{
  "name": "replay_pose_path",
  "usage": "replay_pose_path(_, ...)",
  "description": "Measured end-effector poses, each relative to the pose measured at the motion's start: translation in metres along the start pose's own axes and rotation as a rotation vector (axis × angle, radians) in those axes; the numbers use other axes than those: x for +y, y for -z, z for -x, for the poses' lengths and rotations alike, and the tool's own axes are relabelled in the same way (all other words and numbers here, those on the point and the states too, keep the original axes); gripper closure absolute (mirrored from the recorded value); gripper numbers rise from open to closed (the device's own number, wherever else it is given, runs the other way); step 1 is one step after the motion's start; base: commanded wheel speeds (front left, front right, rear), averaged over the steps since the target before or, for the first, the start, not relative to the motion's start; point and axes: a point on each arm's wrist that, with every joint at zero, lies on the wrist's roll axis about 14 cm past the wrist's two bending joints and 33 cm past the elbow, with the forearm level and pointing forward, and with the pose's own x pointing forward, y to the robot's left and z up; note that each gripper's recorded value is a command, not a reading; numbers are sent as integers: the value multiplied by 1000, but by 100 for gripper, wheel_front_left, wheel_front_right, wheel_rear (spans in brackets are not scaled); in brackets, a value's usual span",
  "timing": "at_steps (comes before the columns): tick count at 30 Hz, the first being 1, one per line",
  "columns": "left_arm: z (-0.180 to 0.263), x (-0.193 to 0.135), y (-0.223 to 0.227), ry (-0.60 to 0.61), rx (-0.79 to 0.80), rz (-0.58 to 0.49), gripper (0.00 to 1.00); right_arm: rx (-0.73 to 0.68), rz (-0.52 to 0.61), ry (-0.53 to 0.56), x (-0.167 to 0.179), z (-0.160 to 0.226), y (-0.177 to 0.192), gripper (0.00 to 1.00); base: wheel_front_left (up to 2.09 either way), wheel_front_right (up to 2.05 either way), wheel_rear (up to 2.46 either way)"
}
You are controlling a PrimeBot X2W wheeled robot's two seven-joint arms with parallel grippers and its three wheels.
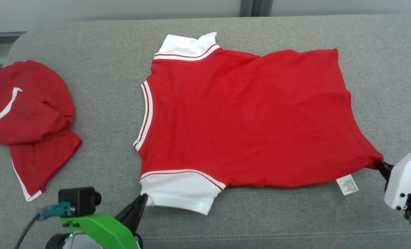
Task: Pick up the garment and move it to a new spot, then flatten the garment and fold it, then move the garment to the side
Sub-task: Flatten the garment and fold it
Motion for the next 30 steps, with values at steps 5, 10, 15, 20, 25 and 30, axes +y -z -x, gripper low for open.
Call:
replay_pose_path(5,-20,-5,-36,30,-62,-52,100,-71,-62,-58,13,-4,-23,100,0,0,0)
replay_pose_path(10,-50,-11,-67,47,-94,-110,100,-122,-111,-81,18,-17,-45,100,0,0,0)
replay_pose_path(15,-84,-15,-91,39,-110,-167,100,-145,-142,-74,18,-36,-59,100,0,0,0)
replay_pose_path(20,-119,-9,-99,11,-91,-199,100,-150,-172,-62,18,-58,-66,100,0,0,0)
replay_pose_path(25,-147,0,-109,-14,-89,-229,100,-132,-183,-37,14,-78,-65,100,0,0,0)
replay_pose_path(30,-171,-1,-114,-7,-77,-255,100,-104,-182,-27,13,-95,-59,100,0,0,0)
